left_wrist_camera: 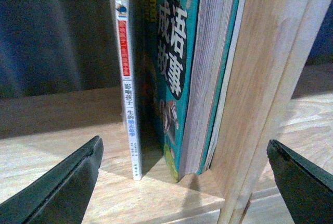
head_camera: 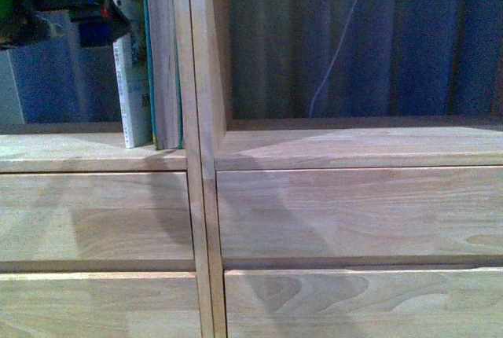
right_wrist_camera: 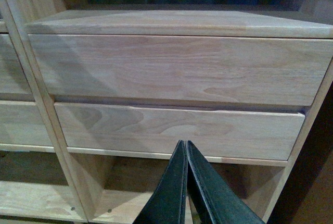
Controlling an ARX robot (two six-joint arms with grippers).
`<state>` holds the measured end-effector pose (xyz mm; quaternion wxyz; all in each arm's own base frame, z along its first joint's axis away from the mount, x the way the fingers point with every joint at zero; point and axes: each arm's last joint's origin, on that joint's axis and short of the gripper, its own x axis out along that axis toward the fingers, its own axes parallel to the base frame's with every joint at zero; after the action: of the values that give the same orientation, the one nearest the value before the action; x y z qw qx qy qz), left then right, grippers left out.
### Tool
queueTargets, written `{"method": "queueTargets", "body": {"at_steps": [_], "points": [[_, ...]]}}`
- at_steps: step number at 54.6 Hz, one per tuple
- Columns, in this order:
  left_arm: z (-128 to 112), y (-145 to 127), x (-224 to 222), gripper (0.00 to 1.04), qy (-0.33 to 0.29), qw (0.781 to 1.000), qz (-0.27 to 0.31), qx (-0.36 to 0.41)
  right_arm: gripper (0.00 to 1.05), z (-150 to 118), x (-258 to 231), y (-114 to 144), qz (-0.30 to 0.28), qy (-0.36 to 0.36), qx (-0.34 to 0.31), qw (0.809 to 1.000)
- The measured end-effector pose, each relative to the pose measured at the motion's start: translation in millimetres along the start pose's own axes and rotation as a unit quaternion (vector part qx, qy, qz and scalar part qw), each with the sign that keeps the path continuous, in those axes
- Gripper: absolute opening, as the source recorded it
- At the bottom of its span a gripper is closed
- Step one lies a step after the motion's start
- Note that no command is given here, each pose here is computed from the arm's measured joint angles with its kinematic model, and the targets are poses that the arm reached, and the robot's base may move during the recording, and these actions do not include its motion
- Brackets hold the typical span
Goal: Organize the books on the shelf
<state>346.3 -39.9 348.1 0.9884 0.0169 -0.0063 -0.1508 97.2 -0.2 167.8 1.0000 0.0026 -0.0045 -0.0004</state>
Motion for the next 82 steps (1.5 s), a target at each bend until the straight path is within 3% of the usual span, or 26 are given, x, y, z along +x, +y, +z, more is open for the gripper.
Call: {"method": "queueTargets", "body": {"at_steps": [25, 33, 40, 48, 55, 61, 66, 73, 82], "points": [[-6.2, -21.1, -122.1, 0.97, -0.001, 0.992, 0.120, 0.025, 0.03, 0.0, 0.0, 0.0, 0.000, 0.000, 0.000, 1.000], [-18.4, -32.1, -151.6, 0.97, -0.003, 0.986, 0.163, 0.027, 0.03, 0.0, 0.0, 0.0, 0.000, 0.000, 0.000, 1.000], [-30.7, -42.9, -175.9, 0.97, -0.010, 0.987, 0.163, 0.008, 0.03, 0.0, 0.0, 0.0, 0.000, 0.000, 0.000, 1.000], [-58.2, -46.2, -200.9, 0.72, -0.001, 0.989, 0.148, -0.008, 0.03, 0.0, 0.0, 0.0, 0.000, 0.000, 0.000, 1.000], [-95.5, -43.2, -210.4, 0.42, 0.011, 0.989, 0.146, -0.012, 0.03, 0.0, 0.0, 0.0, 0.000, 0.000, 0.000, 1.000], [-109.4, -42.0, -215.7, 0.25, 0.010, 0.989, 0.146, -0.013, 0.03, 0.0, 0.0, 0.0, 0.000, 0.000, 0.000, 1.000], [-123.4, -34.2, -223.0, 0.03, 0.010, 0.989, 0.148, -0.013, 0.03, 0.0, 0.0, 0.0, 0.000, 0.000, 0.000, 1.000], [-137.3, -34.6, -227.8, 0.03, 0.011, 0.989, 0.149, -0.016, 0.04, 0.0, 0.0, 0.0, 0.000, 0.000, -0.001, 1.000], [-147.7, -36.1, -231.8, 0.03, 0.009, 0.989, 0.148, -0.016, 0.31, 0.0, 0.0, 0.0, 0.000, 0.000, -0.001, 1.000]]}}
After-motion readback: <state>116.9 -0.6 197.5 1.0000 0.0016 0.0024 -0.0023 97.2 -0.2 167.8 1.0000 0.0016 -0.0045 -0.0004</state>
